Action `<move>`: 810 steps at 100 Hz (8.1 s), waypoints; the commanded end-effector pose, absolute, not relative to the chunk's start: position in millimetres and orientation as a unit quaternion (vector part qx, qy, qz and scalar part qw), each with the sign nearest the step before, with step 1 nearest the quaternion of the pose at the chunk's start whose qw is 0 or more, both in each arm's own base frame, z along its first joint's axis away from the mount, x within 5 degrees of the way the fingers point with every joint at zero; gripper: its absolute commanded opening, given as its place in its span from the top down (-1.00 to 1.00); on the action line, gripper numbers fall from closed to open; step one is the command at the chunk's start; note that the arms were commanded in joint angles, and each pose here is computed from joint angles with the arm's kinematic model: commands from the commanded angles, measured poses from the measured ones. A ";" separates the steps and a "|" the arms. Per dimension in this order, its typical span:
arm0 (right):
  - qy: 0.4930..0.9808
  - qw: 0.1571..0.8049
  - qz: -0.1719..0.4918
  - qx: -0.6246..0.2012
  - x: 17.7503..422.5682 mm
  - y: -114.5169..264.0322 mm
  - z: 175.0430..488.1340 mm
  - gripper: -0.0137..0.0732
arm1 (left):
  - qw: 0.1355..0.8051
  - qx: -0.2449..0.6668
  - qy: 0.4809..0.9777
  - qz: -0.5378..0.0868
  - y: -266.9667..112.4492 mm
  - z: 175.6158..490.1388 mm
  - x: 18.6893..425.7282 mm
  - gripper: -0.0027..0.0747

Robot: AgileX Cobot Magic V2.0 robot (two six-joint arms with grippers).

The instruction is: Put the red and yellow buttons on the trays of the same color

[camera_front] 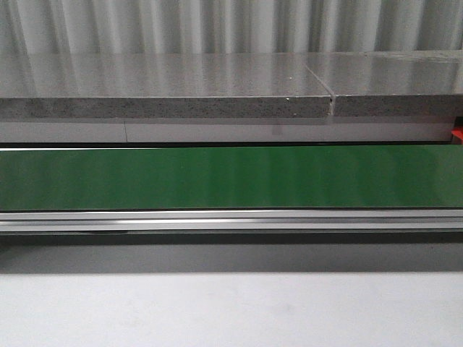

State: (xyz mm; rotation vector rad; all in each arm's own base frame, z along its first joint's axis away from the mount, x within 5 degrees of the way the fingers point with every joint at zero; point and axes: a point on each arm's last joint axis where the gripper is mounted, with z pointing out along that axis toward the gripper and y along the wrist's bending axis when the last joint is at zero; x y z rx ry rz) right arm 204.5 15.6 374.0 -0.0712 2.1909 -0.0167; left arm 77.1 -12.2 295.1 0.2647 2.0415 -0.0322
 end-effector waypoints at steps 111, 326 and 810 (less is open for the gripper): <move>0.808 0.582 0.039 -0.076 43.8 5.1 332.2 0.84 | 0.553 0.099 0.827 -0.029 -14.1 311.6 80.0 0.99; 0.808 0.582 0.039 -0.076 43.8 5.1 332.2 0.84 | 0.139 -0.497 0.846 -0.135 133.4 272.0 394.4 -0.34; 0.809 0.582 0.039 -0.076 43.8 5.0 332.0 0.84 | 0.205 -0.351 0.908 -0.101 178.5 240.2 409.0 -0.47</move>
